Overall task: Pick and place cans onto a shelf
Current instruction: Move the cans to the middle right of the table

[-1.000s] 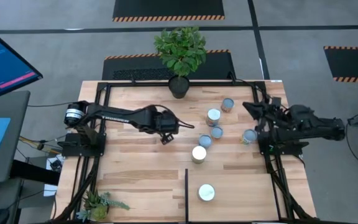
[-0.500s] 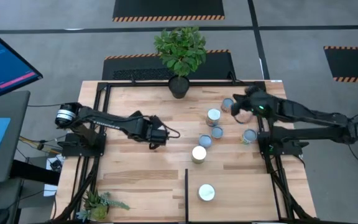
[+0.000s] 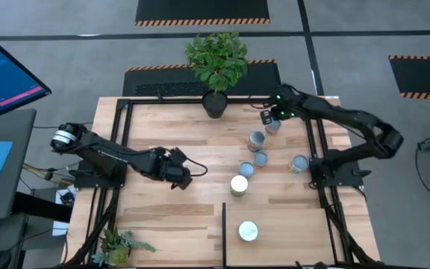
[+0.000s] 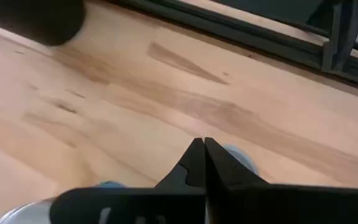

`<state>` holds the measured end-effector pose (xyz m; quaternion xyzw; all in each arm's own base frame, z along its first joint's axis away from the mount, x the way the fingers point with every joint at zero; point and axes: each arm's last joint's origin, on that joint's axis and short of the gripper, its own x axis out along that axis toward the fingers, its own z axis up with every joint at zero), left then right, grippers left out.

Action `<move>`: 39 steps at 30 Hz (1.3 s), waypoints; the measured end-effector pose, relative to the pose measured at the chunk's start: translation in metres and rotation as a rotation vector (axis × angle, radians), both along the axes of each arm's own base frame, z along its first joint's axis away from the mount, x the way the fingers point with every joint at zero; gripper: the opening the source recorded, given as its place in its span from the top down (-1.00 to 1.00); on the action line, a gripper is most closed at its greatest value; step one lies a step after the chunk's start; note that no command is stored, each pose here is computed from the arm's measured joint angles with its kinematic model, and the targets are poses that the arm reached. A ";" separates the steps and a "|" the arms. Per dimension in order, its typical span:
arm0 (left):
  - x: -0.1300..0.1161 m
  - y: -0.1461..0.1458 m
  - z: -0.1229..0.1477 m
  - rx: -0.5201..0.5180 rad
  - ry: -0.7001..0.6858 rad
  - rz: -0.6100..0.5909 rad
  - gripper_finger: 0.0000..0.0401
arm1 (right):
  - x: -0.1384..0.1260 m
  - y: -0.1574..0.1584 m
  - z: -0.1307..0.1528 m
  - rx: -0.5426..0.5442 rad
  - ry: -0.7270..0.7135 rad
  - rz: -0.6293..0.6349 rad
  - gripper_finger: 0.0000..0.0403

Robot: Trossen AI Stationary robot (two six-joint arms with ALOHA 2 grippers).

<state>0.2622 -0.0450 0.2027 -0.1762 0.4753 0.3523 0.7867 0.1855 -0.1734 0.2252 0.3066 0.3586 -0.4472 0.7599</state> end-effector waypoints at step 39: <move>0.007 -0.002 0.002 0.067 -0.065 -0.045 1.00 | 0.041 0.048 0.026 -0.021 -0.004 0.062 0.96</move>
